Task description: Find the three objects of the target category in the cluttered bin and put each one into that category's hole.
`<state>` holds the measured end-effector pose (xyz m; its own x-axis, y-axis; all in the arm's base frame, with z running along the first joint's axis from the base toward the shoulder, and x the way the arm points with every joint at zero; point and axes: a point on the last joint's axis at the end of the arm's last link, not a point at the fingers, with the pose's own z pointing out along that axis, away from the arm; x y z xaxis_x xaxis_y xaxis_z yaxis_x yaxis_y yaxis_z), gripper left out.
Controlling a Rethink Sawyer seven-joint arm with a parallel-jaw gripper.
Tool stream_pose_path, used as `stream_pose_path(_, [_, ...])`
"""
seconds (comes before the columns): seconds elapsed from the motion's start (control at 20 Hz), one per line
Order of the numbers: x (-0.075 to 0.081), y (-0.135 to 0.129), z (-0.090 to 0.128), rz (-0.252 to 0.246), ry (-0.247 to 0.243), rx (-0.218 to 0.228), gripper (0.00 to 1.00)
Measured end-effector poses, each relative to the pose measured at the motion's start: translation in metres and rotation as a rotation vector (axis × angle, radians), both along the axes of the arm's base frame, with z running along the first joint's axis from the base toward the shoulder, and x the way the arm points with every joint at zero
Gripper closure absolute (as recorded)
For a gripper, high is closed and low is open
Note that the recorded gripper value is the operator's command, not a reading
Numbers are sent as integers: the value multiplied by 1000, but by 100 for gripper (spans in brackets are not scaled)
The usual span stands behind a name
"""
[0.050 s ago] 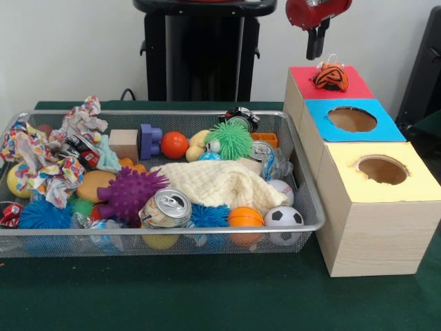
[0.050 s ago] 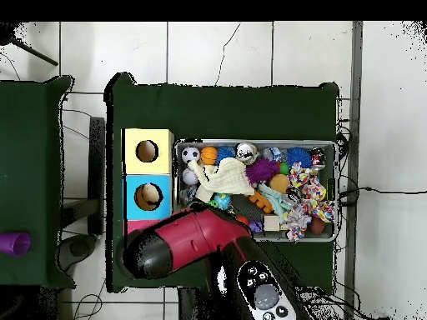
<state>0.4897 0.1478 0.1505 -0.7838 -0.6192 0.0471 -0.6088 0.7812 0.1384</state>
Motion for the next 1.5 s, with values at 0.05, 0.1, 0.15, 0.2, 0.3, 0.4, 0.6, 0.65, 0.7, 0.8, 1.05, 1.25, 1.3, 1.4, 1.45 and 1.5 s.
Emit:
stream_pose_path(0.05, [-4,0,0,3,0,-1,100])
stream_pose_path(0.1, [-7,1,0,8,0,-2,100])
stream_pose_path(0.15, [-10,3,0,12,0,-2,100])
stream_pose_path(0.2, [-16,7,-1,23,-2,3,100])
stream_pose_path(0.3, [-19,14,-3,34,-10,9,100])
stream_pose_path(0.4, [-22,20,-4,45,-18,16,100])
stream_pose_path(0.6, [-28,36,-9,69,-35,34,100])
stream_pose_path(0.65, [-30,43,-11,78,-41,41,100])
stream_pose_path(0.7, [-31,45,-12,83,-42,43,100])
stream_pose_path(0.8, [-35,55,-15,96,-48,52,100])
stream_pose_path(1.05, [-43,70,-24,115,-51,71,100])
stream_pose_path(1.25, [-48,71,-37,102,-39,83,100])
stream_pose_path(1.3, [-49,70,-39,99,-36,84,100])
stream_pose_path(1.4, [-52,68,-48,92,-32,91,100])
stream_pose_path(1.45, [-53,67,-51,91,-33,94,100])
stream_pose_path(1.5, [-54,66,-56,90,-35,99,100])
